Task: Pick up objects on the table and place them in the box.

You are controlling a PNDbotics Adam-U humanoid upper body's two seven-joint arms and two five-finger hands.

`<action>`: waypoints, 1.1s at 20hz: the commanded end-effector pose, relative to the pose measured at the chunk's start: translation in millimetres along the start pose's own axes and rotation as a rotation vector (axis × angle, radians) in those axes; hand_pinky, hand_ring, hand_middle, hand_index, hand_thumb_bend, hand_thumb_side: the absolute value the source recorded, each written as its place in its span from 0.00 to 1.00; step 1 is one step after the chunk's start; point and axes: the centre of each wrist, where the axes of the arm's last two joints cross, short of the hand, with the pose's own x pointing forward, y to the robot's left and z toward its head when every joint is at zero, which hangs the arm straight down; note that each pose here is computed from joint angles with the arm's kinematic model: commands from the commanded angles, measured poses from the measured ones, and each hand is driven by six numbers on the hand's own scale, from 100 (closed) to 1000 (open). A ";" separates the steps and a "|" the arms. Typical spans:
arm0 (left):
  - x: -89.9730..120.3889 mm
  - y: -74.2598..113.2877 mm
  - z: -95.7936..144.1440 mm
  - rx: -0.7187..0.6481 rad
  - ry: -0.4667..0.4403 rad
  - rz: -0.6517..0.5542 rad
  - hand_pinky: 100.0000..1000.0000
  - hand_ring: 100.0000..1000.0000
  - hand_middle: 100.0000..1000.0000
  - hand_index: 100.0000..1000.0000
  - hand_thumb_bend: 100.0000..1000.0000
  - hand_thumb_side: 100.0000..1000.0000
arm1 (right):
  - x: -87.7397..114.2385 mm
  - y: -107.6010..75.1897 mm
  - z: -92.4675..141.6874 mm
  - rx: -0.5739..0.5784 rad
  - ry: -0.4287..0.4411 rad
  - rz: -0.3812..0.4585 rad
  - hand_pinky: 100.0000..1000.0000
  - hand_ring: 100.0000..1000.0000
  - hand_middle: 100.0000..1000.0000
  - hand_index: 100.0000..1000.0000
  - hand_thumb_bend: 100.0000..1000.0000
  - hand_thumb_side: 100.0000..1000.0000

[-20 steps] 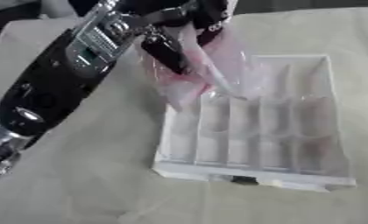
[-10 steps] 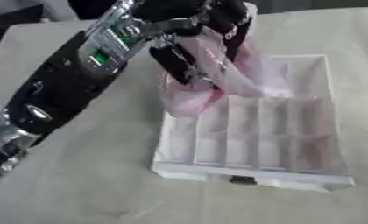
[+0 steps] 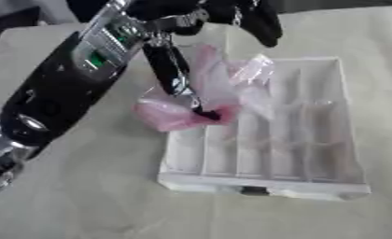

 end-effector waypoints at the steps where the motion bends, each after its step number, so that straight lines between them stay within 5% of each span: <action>1: 0.7 11.1 -1.2 0.022 -0.007 -0.024 0.44 0.60 0.65 0.80 0.30 0.49 | 4.7 -4.9 -3.1 0.019 -0.010 0.022 0.44 0.56 0.50 0.60 0.37 0.79; 6: 3.0 18.0 -4.9 0.117 0.009 -0.023 0.36 0.55 0.59 0.73 0.22 0.43 | 4.6 -4.6 -4.9 0.020 -0.019 0.021 0.44 0.56 0.50 0.60 0.36 0.80; 15: 5.7 15.0 -10.4 0.144 0.019 -0.029 0.35 0.53 0.58 0.72 0.23 0.42 | 4.9 -3.7 -9.8 0.026 -0.037 0.016 0.44 0.56 0.50 0.60 0.36 0.81; 16: 5.9 14.0 -10.7 0.143 0.018 -0.026 0.39 0.56 0.62 0.79 0.39 0.55 | 4.9 -3.6 -10.4 0.026 -0.039 0.016 0.44 0.56 0.50 0.60 0.36 0.81; 17: 6.0 13.4 -11.1 0.140 0.013 -0.026 0.40 0.57 0.64 0.80 0.42 0.57 | 4.9 -3.5 -10.9 0.027 -0.040 0.015 0.44 0.56 0.50 0.60 0.36 0.81; 18: 6.1 10.9 -11.6 0.128 0.005 -0.019 0.52 0.70 0.74 0.92 0.64 0.70 | 5.0 -3.4 -11.6 0.027 -0.042 0.014 0.44 0.56 0.50 0.60 0.36 0.82; 20: 4.2 6.7 -10.9 0.095 0.001 -0.006 0.69 0.83 0.85 1.00 0.64 0.83 | 5.1 -3.3 -12.5 0.028 -0.044 0.013 0.44 0.56 0.50 0.60 0.36 0.82; 21: 2.9 5.1 -10.4 0.079 0.003 -0.001 0.66 0.81 0.83 1.00 0.65 0.80 | 5.1 -3.2 -12.8 0.028 -0.045 0.012 0.44 0.56 0.50 0.60 0.36 0.82; 22: 1.7 4.3 -9.5 0.067 0.008 0.002 0.82 0.91 0.92 1.00 0.55 0.97 | 5.0 -3.2 -12.9 0.027 -0.045 0.012 0.44 0.56 0.50 0.60 0.36 0.82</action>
